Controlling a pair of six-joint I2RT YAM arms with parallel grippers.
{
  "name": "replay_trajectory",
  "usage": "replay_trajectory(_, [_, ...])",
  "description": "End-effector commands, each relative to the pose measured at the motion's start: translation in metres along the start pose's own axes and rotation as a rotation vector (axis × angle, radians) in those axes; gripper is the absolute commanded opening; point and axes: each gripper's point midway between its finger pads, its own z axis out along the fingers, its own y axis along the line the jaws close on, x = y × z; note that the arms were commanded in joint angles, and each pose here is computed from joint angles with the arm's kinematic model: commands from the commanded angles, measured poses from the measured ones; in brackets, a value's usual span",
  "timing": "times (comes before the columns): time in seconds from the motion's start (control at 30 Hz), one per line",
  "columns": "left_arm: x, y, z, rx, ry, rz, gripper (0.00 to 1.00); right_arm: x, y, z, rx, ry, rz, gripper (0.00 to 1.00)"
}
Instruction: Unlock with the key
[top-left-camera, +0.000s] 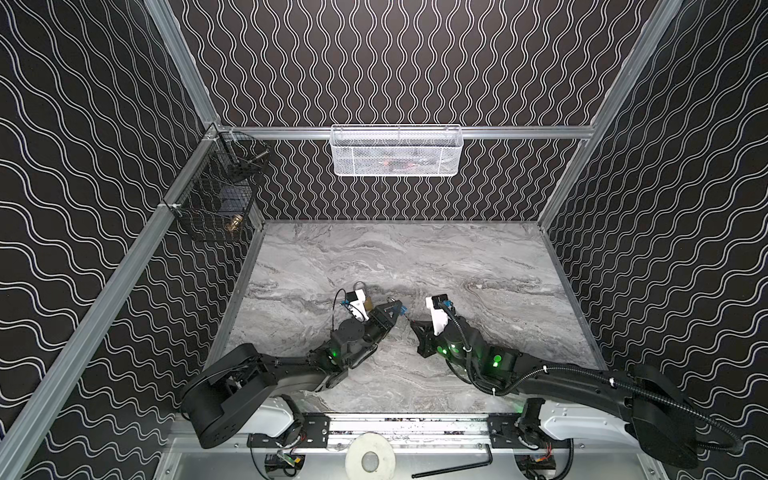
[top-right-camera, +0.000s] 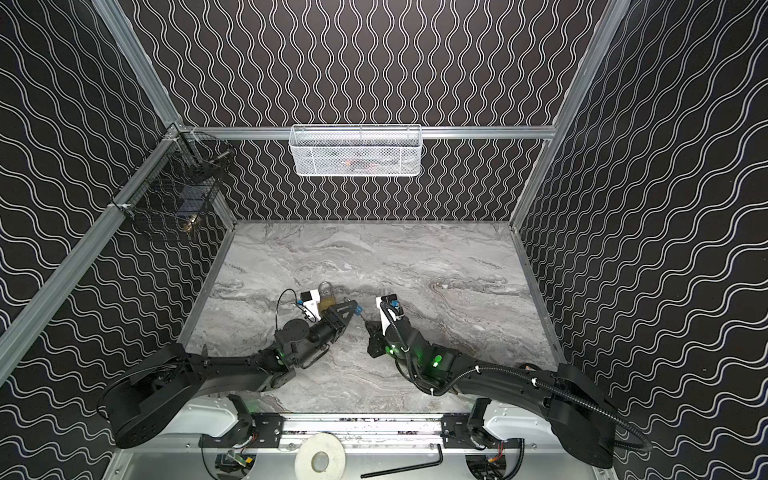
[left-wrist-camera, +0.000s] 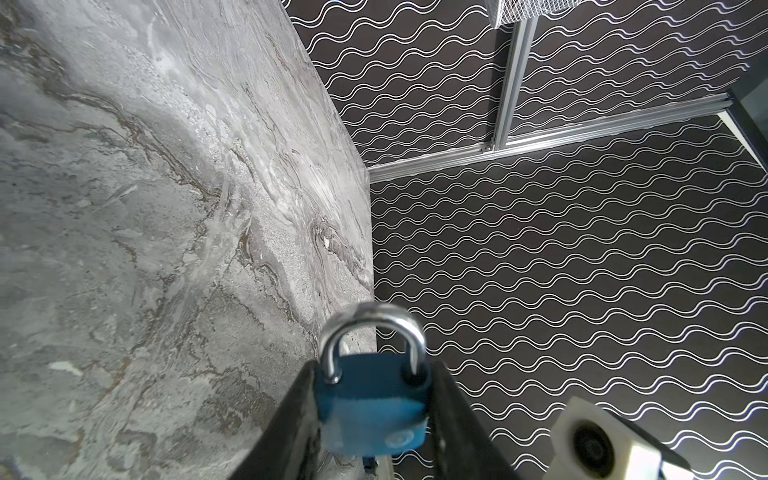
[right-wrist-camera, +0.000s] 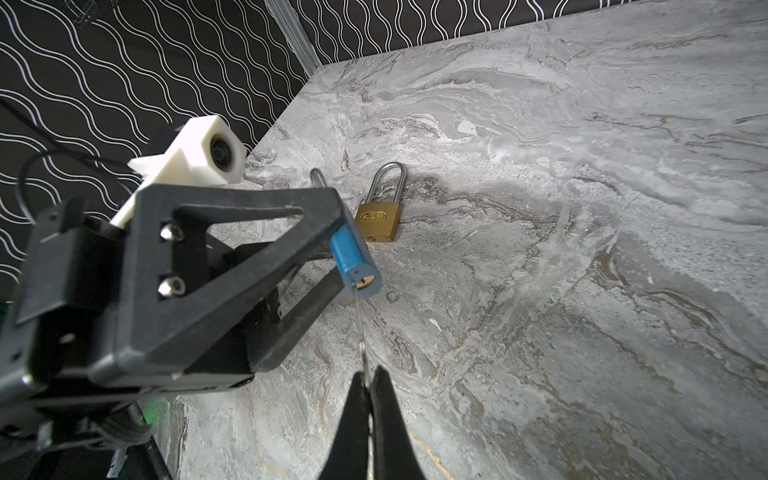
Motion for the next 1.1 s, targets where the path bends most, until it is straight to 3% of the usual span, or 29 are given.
replay_trajectory(0.0, [0.001, -0.012, 0.0, 0.05, 0.011, -0.016, 0.0, -0.016, 0.003, -0.001, -0.005, -0.052, 0.003, 0.0])
replay_trajectory(0.7, [0.001, -0.008, 0.001, 0.059, 0.005, -0.038, 0.0, -0.013, 0.013, 0.008, -0.055, -0.014, 0.011, 0.0])
replay_trajectory(1.07, [0.004, -0.006, 0.001, 0.071, 0.015, -0.058, 0.0, -0.016, 0.005, 0.008, -0.014, -0.025, -0.009, 0.0])
